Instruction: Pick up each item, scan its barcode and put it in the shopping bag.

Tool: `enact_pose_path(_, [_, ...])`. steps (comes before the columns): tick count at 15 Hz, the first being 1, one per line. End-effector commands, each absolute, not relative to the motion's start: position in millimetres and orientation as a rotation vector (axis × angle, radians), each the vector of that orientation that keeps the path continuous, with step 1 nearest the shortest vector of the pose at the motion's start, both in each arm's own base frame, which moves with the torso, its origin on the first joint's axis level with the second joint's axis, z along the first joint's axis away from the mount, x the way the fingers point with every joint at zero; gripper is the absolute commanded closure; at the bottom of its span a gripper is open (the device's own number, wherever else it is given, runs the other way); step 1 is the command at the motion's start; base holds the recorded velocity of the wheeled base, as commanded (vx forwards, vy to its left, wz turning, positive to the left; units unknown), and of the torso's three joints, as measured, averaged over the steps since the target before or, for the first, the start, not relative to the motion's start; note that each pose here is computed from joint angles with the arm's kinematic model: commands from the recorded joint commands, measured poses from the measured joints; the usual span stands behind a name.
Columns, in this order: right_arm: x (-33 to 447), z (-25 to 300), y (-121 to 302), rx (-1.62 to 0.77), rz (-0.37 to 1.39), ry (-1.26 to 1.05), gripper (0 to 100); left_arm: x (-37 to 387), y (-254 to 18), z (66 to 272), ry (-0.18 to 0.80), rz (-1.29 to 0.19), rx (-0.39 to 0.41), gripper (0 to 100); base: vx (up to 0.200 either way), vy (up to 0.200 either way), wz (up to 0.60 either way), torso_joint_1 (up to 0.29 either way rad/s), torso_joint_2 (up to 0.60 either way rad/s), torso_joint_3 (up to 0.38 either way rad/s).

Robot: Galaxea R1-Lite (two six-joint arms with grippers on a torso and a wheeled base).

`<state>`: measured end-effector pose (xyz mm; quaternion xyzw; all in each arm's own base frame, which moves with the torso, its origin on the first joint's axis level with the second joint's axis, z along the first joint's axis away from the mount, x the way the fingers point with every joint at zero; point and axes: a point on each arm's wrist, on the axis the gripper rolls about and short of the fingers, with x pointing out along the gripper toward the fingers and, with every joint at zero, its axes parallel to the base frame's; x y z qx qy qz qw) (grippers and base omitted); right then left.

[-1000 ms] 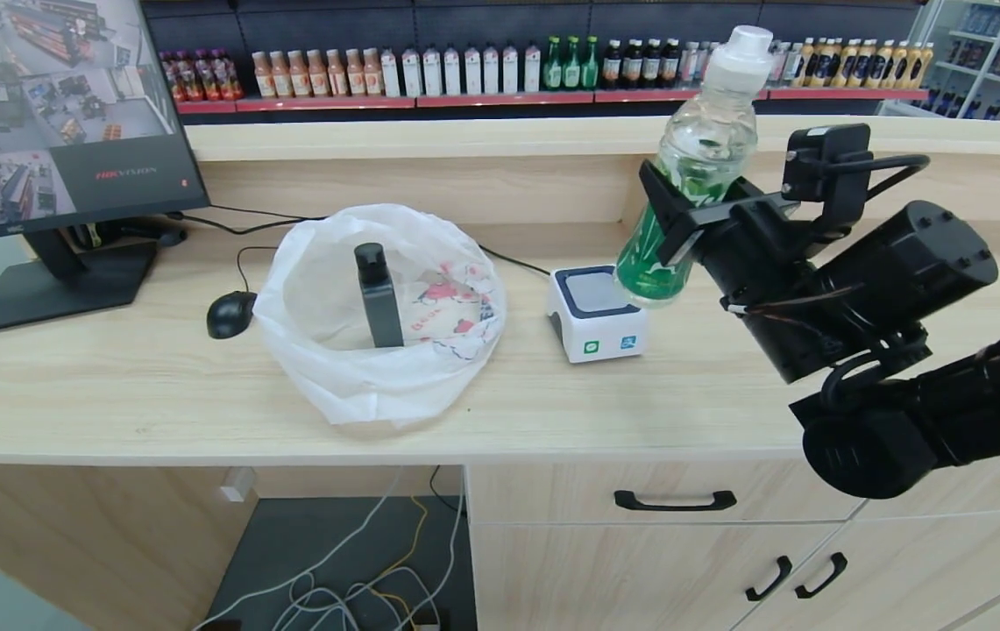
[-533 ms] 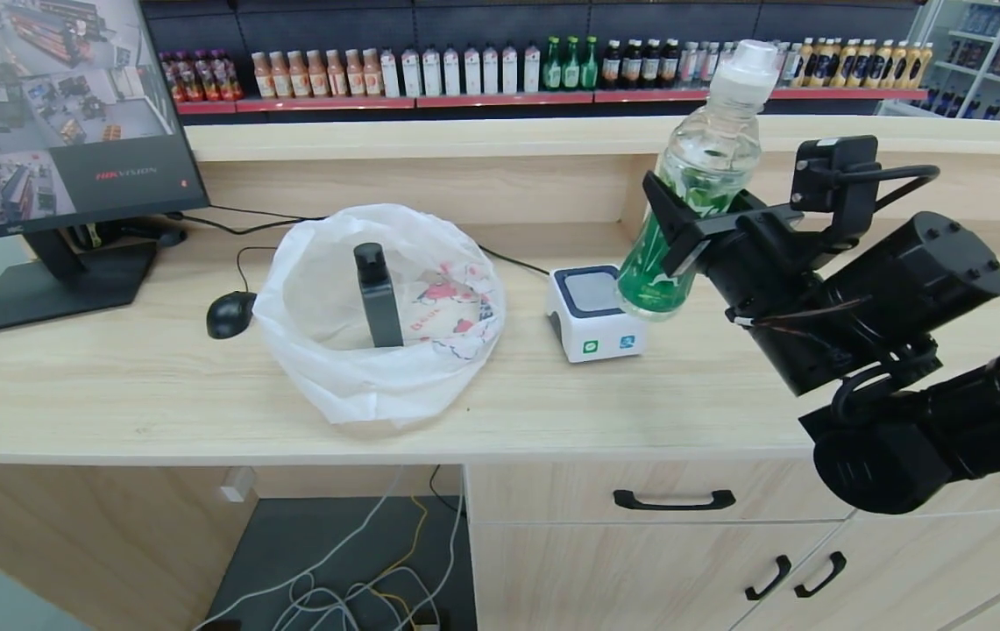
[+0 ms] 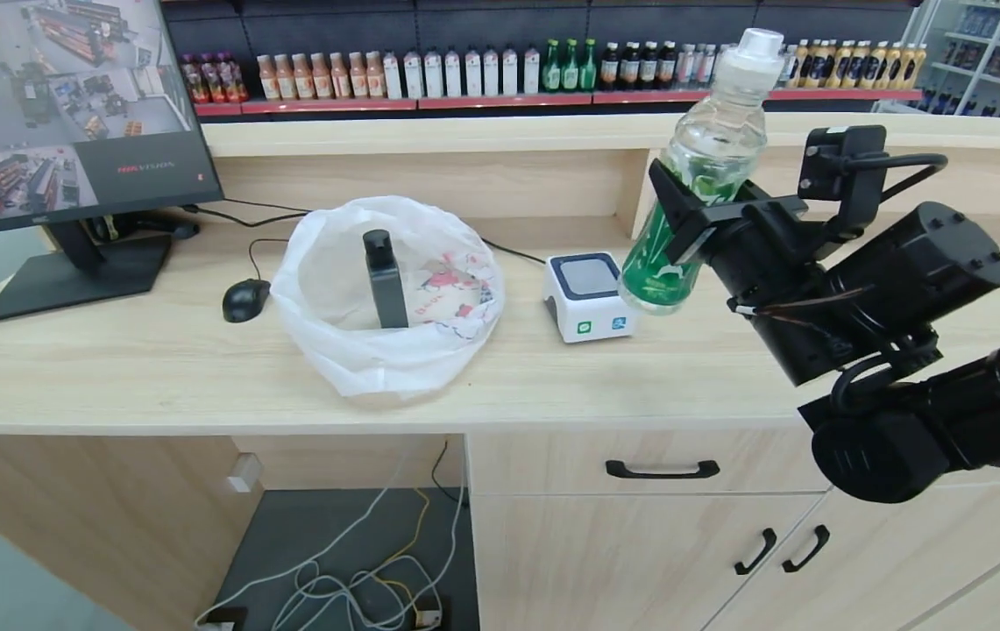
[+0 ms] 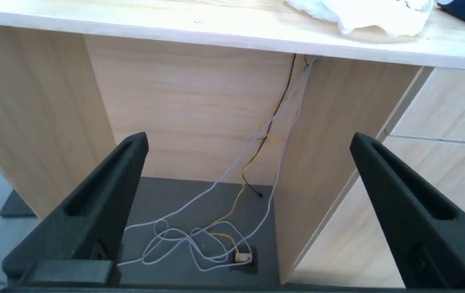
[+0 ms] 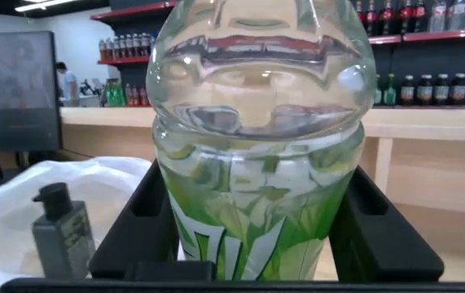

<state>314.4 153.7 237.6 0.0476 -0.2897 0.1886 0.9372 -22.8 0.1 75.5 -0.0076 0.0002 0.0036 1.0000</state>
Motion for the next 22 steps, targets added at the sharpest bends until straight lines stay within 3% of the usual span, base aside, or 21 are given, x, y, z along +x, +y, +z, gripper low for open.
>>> enact_pose_path(1, [311.1, 243.5, 152.6, 0.101, 0.387, -0.614, 100, -22.8, 0.1, 75.5, 0.0, 0.008, -0.017, 0, 0.0, 0.2, 0.0, 0.007, 0.01, 0.002])
enact_pose_path(12, [308.4, 249.4, 150.7, 0.107, 0.384, -0.631, 100, -22.8, 0.1, 75.5, 0.0, 0.008, -0.017, 0, 0.0, 0.2, 0.0, 0.004, 0.0, 0.003])
enact_pose_path(22, [305.1, 250.3, 164.4, 0.119, 0.421, -0.638, 100, -22.8, 0.1, 75.5, 0.0, 0.008, -0.014, 0, 0.0, 0.0, 0.0, 0.0, 0.0, 0.0])
